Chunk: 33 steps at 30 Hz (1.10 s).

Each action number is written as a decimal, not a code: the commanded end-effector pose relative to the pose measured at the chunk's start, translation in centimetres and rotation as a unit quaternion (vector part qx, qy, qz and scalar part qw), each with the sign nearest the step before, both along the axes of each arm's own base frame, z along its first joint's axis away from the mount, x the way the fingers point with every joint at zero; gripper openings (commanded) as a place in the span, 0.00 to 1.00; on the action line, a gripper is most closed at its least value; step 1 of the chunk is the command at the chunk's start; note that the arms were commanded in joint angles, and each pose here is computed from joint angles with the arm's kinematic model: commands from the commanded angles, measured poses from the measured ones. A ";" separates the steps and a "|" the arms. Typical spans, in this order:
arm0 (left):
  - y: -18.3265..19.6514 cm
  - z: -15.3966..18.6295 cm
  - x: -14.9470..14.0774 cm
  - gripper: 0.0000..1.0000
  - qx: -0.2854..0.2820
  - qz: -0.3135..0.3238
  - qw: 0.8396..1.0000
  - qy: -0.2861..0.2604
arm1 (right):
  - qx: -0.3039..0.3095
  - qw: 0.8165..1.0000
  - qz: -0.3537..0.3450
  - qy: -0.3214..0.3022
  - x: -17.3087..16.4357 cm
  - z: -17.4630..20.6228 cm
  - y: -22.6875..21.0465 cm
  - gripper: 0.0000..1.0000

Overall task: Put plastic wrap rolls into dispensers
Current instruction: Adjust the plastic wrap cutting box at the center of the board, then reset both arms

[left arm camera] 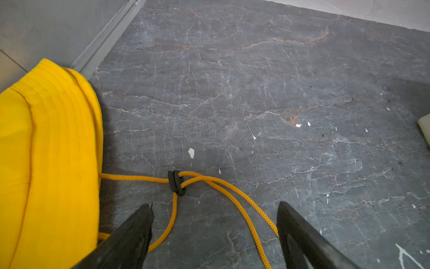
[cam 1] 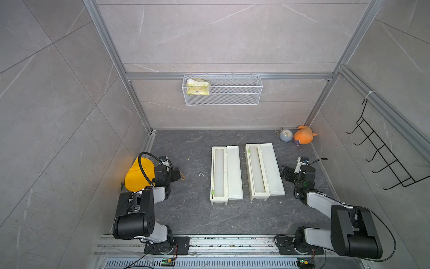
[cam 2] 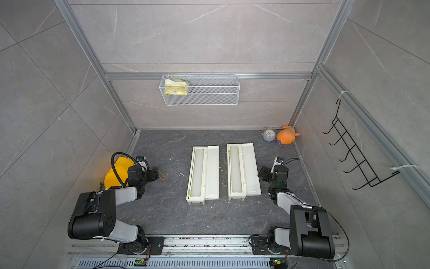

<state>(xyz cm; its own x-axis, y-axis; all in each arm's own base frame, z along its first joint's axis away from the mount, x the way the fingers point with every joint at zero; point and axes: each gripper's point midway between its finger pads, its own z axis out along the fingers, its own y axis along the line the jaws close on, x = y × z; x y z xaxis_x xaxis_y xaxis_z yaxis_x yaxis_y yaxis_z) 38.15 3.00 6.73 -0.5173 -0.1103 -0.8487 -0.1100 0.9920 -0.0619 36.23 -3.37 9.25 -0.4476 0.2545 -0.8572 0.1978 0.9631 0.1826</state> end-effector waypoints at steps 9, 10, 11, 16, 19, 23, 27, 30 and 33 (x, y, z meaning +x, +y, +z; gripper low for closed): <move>-0.3 1.8 0.5 0.87 0.041 -0.003 0.996 -0.078 | -0.079 0.994 0.011 -0.068 1.4 2.3 1.6 1.00; -0.3 1.8 0.4 0.88 0.041 -0.004 0.996 -0.076 | -0.083 0.993 0.014 -0.078 1.5 2.3 1.8 1.00; -0.2 1.8 0.4 0.88 0.041 -0.003 0.996 -0.075 | -0.084 0.993 0.019 -0.077 1.7 1.7 2.0 1.00; -0.3 1.8 0.3 1.00 0.041 -0.004 0.996 -0.075 | -0.094 0.992 0.042 -0.077 1.8 0.9 3.1 1.00; -0.3 1.8 0.3 1.00 0.041 -0.004 0.996 -0.076 | -0.098 0.988 0.050 -0.108 1.8 0.7 3.6 1.00; -0.3 1.8 0.3 1.00 0.041 -0.004 0.996 -0.076 | -0.102 0.990 0.051 -0.087 2.3 0.3 3.7 1.00; -0.2 1.7 0.3 1.00 0.041 -0.003 0.996 -0.076 | -0.107 0.990 0.052 -0.081 2.3 0.2 3.8 1.00; -0.3 1.7 0.3 1.00 0.041 -0.004 0.996 -0.075 | -0.110 0.989 0.051 -0.080 2.3 0.2 3.9 1.00; -0.2 1.8 0.4 1.00 0.041 -0.004 0.996 -0.076 | -0.112 0.989 0.051 -0.079 2.3 0.2 4.0 1.00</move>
<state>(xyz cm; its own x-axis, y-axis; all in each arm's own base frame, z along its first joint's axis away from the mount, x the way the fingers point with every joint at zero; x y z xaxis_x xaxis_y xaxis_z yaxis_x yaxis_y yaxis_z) 37.82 2.58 6.98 -0.4362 -0.0587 -0.8979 -0.1006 0.9948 -0.0162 38.08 0.58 9.34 -0.3170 0.0317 -0.9479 0.0782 0.9969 0.0072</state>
